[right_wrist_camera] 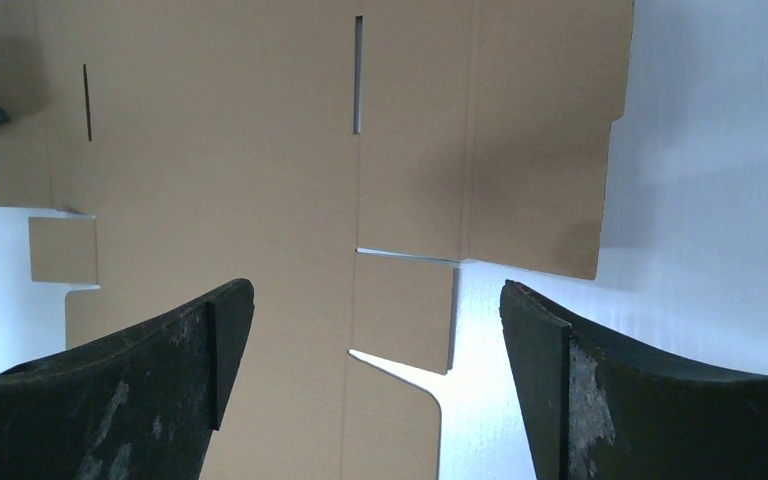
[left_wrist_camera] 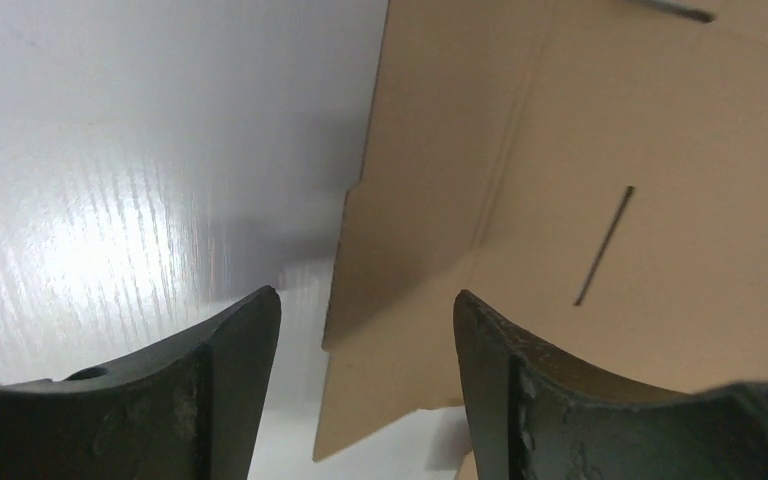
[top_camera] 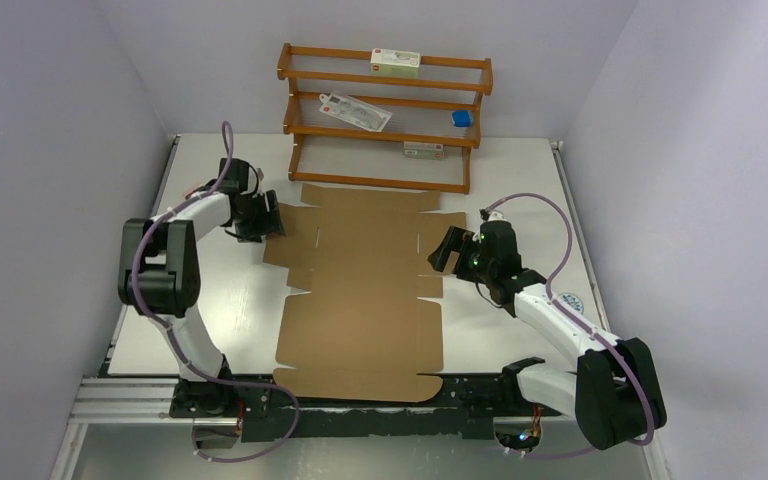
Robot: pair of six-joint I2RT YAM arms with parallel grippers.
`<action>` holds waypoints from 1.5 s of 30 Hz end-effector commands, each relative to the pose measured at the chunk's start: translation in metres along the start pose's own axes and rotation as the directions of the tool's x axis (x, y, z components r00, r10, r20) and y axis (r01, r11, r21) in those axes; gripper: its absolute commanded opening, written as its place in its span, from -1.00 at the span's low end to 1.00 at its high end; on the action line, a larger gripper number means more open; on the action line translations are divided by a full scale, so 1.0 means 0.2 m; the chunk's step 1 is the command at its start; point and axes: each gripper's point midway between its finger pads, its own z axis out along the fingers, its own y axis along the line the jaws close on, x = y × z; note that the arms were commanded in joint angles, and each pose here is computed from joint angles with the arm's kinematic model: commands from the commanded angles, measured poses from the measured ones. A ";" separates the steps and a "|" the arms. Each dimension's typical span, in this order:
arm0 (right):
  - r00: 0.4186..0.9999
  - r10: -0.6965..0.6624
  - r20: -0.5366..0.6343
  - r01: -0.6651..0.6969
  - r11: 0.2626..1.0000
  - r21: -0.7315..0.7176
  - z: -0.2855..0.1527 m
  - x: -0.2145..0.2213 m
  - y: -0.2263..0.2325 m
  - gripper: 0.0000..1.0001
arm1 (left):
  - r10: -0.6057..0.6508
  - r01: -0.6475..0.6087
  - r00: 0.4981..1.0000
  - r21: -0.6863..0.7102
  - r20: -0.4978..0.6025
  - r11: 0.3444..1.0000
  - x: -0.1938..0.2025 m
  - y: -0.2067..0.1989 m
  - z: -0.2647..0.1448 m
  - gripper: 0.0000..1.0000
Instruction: Fold the paper box
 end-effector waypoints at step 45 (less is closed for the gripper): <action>0.770 -0.614 0.170 0.620 0.659 -0.426 0.17 -0.62 0.66 1.00 | 0.387 -0.440 0.888 0.207 0.249 0.874 -0.08 -0.44 -0.38 -0.89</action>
